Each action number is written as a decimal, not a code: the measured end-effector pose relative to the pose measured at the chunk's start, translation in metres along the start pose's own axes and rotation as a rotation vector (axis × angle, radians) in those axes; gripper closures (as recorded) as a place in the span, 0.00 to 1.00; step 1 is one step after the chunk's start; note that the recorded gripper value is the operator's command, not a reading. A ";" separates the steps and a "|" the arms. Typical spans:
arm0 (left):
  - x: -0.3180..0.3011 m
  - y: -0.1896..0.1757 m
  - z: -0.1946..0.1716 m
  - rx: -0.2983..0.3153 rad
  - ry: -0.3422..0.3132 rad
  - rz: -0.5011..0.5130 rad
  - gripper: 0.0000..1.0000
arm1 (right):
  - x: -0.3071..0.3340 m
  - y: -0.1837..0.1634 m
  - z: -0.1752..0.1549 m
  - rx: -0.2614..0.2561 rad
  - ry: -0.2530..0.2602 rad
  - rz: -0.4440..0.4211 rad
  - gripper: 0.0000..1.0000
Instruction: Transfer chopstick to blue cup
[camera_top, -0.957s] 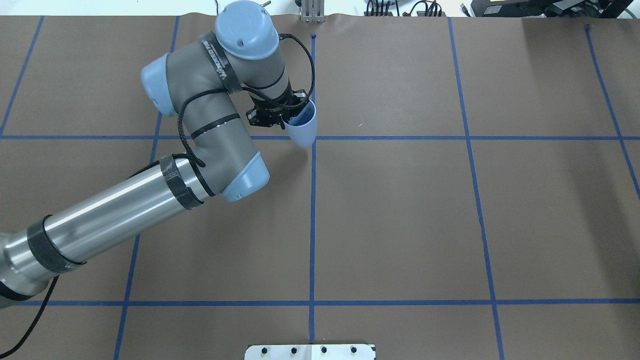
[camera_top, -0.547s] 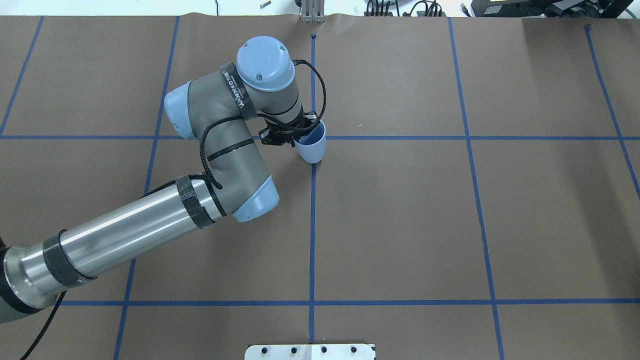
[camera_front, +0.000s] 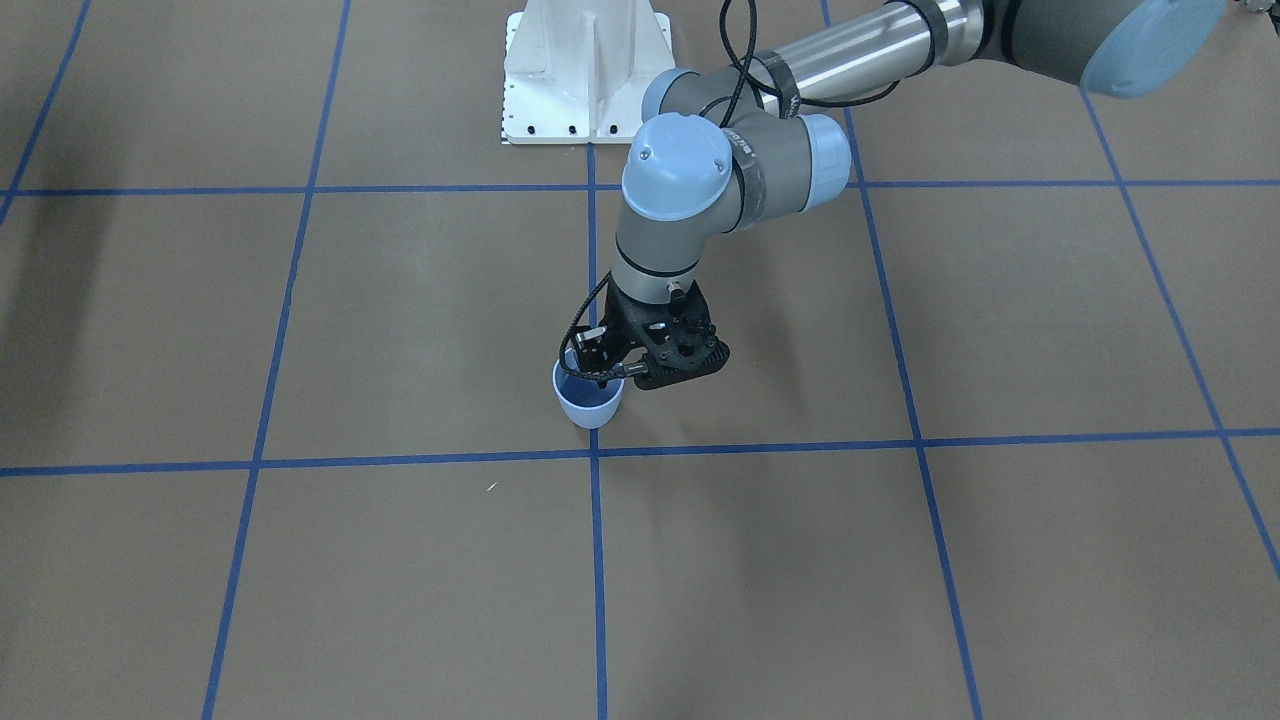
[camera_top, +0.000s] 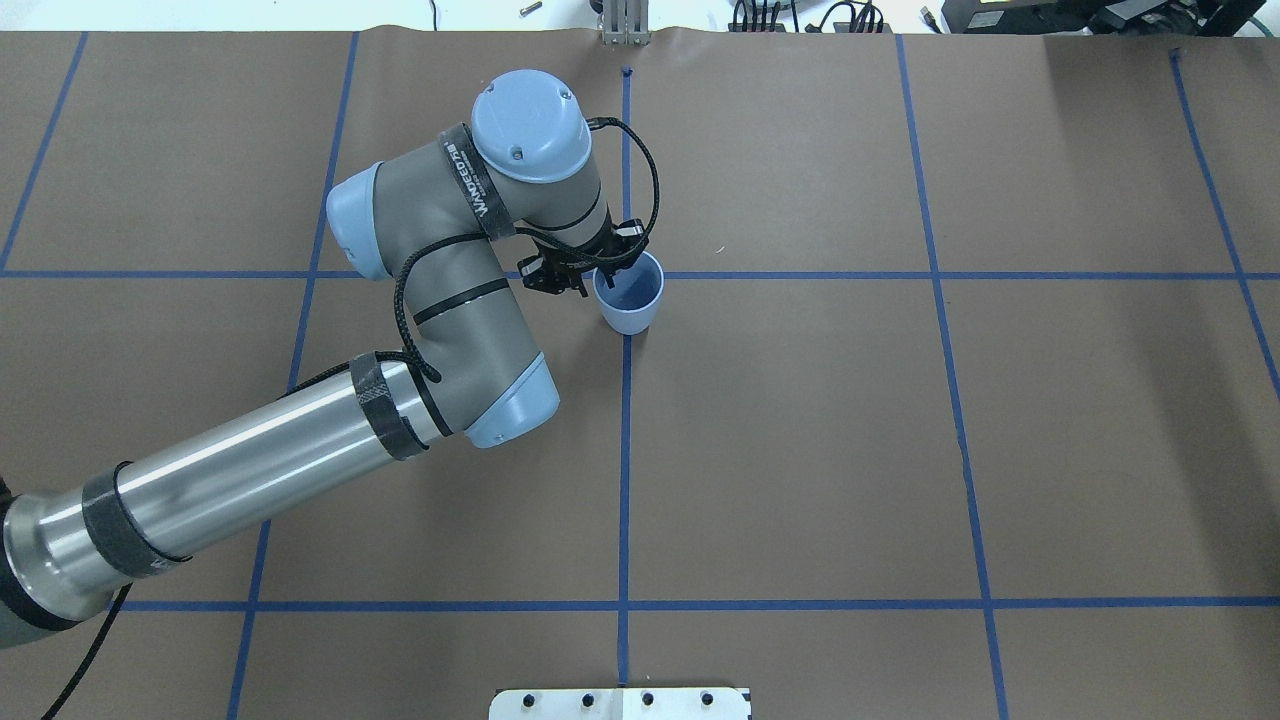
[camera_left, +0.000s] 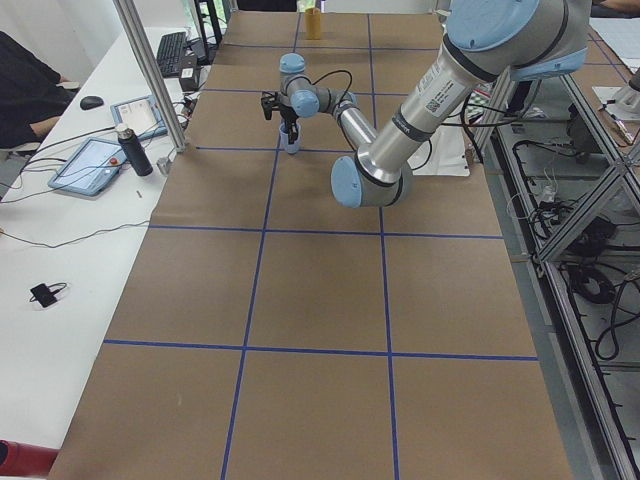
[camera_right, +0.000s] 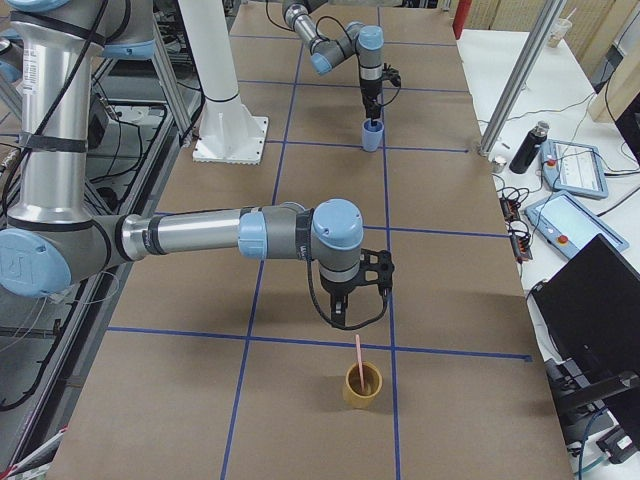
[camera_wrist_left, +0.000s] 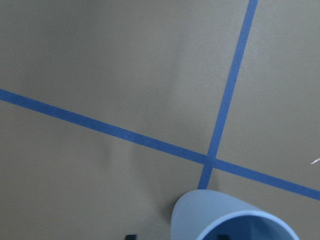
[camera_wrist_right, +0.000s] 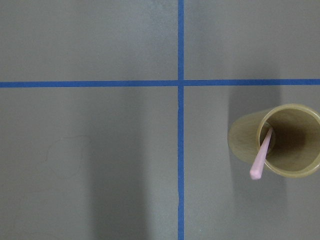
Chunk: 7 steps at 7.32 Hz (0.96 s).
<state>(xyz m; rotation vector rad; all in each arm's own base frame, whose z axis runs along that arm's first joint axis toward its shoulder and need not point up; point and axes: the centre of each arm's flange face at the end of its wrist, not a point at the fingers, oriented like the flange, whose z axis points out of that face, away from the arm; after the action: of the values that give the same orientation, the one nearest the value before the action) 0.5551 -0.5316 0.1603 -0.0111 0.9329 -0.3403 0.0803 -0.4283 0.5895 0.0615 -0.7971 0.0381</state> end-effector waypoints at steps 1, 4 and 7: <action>-0.003 -0.008 -0.011 -0.001 0.013 0.004 0.02 | 0.003 0.001 -0.004 0.009 0.002 0.001 0.00; -0.048 -0.066 -0.060 -0.036 0.050 0.029 0.02 | 0.032 -0.003 -0.030 0.060 0.084 -0.046 0.00; -0.096 -0.090 -0.085 -0.012 0.062 0.055 0.02 | 0.047 -0.051 -0.031 0.060 0.124 -0.120 0.00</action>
<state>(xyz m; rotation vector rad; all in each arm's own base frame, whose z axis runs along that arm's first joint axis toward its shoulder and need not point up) 0.4100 -0.5775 0.1984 0.0137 0.9951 -0.2852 0.1382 -0.4761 0.5995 0.1619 -0.6673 -0.0477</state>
